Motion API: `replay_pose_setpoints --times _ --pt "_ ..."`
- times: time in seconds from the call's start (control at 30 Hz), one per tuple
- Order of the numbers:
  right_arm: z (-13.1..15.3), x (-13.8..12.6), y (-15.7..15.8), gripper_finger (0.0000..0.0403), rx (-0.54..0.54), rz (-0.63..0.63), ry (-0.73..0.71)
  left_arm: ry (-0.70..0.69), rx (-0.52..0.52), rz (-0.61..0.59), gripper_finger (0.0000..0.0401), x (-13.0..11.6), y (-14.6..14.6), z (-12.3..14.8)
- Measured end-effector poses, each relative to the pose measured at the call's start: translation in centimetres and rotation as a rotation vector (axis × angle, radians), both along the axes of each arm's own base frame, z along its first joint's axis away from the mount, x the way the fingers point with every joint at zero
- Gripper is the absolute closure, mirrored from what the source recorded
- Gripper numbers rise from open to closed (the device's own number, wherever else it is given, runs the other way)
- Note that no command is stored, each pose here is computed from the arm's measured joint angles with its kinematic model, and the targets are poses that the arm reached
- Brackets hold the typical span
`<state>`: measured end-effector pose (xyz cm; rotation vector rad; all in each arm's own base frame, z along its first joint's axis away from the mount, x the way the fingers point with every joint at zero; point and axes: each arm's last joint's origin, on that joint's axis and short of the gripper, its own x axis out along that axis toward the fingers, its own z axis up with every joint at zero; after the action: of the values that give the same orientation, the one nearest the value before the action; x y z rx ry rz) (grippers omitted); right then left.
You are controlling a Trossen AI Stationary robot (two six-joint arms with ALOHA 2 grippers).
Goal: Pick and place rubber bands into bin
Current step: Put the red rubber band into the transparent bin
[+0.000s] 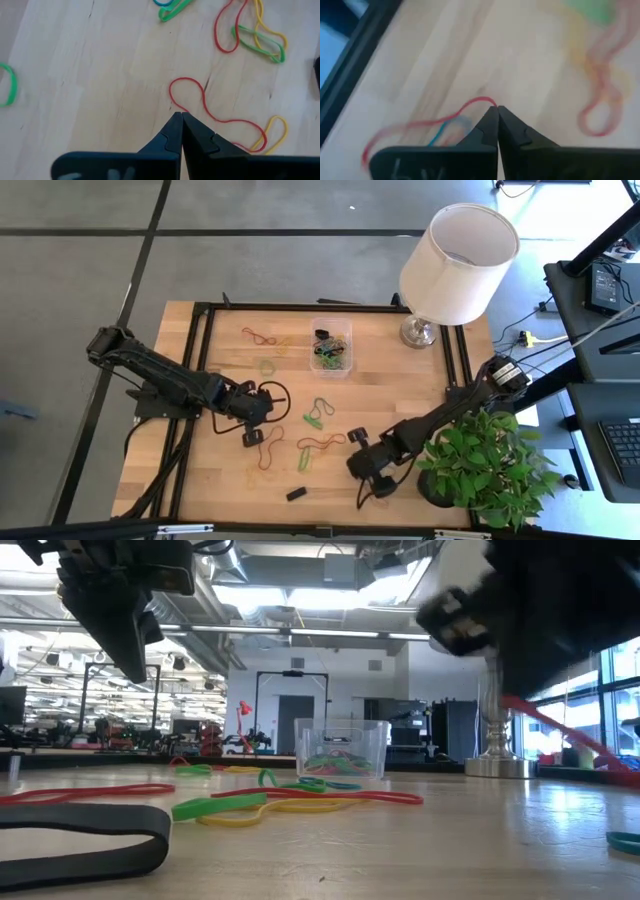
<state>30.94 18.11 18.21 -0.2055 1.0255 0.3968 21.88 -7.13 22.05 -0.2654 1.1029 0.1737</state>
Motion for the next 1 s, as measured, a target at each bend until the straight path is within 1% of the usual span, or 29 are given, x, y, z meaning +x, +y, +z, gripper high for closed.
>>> replay_pose_setpoints --times 0.1,0.2,0.37,0.5,0.57,0.67,0.73,0.8,0.87,0.93,1.0 --pt "1.0 0.6 0.0 0.0402 -0.049 -0.08 -0.069 0.0 0.011 -0.023 0.0398 0.0 0.0 0.0" --pt "1.2 0.9 -0.5 0.0402 -0.087 -0.183 -0.103 0.001 0.021 -0.044 0.0399 0.0 0.0 0.0" --pt "1.1 1.6 -2.2 0.0403 -0.116 -0.414 -0.145 -0.003 0.049 -0.071 0.0398 0.0 0.0 0.0" --pt "1.3 2.5 -4.3 0.0403 -0.157 -0.607 -0.212 -0.008 0.083 -0.088 0.0399 0.0 0.1 0.0" --pt "1.4 3.0 -5.5 0.0403 -0.14 -0.686 -0.227 -0.008 0.103 -0.123 0.0398 0.0 0.1 0.0" --pt "1.7 4.0 -7.5 0.0403 -0.072 -0.813 -0.256 -0.007 0.147 -0.199 0.0398 0.0 0.1 0.0" --pt "2.3 4.4 -8.9 0.0403 -0.027 -0.884 -0.277 -0.013 0.204 -0.21 0.0399 0.1 0.3 0.0" --pt "3.3 4.5 -10.2 0.0403 0.018 -0.92 -0.3 -0.026 0.269 -0.164 0.0399 0.1 0.5 0.1" --pt "4.4 4.6 -11.4 0.0403 0.052 -0.922 -0.325 -0.036 0.321 -0.118 0.0398 0.2 0.9 0.2" --pt "5.9 4.4 -12.6 0.0403 0.08 -0.915 -0.362 -0.031 0.352 -0.112 0.0399 0.3 1.3 0.2" --pt "7.4 3.9 -13.8 0.0403 0.097 -0.924 -0.399 -0.019 0.359 -0.121 0.0399 0.4 1.7 0.2"
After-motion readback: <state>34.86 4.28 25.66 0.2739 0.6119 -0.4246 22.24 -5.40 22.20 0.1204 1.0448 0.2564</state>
